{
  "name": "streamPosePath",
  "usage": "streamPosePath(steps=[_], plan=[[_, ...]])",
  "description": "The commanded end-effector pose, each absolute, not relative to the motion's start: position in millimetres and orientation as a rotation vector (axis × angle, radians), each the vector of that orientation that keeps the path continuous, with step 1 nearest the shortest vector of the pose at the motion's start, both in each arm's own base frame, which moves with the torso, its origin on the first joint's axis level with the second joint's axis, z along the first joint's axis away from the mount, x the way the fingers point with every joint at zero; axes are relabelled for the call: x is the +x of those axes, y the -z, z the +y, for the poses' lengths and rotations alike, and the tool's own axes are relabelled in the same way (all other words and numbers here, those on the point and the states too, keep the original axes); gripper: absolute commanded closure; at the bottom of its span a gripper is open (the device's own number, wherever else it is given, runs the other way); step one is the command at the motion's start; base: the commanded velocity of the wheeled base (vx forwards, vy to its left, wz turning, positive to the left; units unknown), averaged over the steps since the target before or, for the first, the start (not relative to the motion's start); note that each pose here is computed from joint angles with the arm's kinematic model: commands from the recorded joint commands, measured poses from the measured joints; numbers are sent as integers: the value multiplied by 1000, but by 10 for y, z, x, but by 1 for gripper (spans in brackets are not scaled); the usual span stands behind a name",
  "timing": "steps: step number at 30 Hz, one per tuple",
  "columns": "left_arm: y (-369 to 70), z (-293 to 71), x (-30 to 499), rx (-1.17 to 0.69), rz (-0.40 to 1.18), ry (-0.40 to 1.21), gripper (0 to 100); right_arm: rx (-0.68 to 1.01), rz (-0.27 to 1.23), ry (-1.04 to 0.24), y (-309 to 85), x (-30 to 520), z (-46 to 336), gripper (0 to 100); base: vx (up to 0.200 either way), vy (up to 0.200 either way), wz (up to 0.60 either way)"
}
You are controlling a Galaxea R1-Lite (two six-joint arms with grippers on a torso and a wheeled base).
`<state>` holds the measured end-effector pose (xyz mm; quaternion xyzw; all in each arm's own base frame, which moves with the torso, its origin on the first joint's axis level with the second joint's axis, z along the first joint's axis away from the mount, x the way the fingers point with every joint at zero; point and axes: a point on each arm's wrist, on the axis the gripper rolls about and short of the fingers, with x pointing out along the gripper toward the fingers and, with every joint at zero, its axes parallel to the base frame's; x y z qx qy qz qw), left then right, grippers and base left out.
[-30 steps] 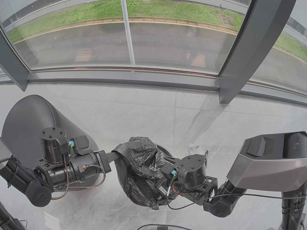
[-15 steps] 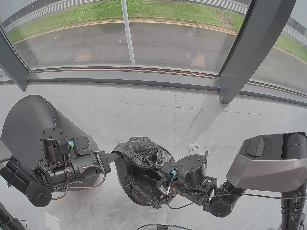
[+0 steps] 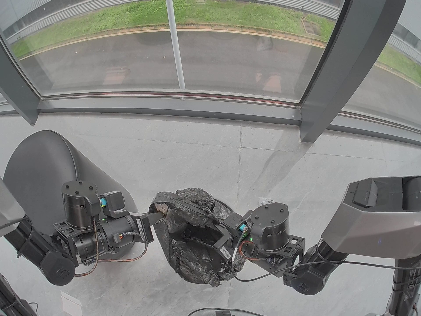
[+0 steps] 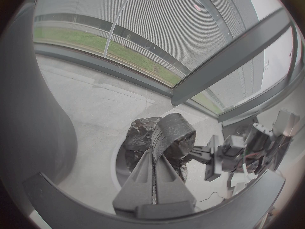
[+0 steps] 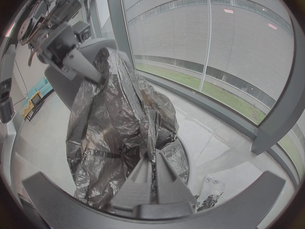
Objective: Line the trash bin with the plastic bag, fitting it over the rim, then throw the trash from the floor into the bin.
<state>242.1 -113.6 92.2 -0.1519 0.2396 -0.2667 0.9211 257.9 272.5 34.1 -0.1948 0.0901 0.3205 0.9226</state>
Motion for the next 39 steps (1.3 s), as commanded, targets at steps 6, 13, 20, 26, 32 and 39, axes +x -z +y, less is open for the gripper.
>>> streamPosePath(steps=[6,13,20,26,32,39], plan=[[-758,-1137,2445,-227,528,519,100,-386,169,-637,-412,2626,2670,100,0,0,0],[-729,-1076,2477,-162,515,483,100,-381,173,-622,-409,2663,2626,100,0,0,0],[-713,-1017,2492,-64,493,423,100,-382,182,-624,-382,2656,2620,100,0,0,0],[-632,-1009,2516,-10,510,392,100,-384,190,-624,-353,2658,2622,100,0,0,0],[-568,-1006,2515,43,525,392,100,-384,190,-624,-356,2656,2619,100,0,0,0],[-474,-947,2555,117,541,342,100,-373,195,-623,-348,2659,2622,100,0,0,0]])
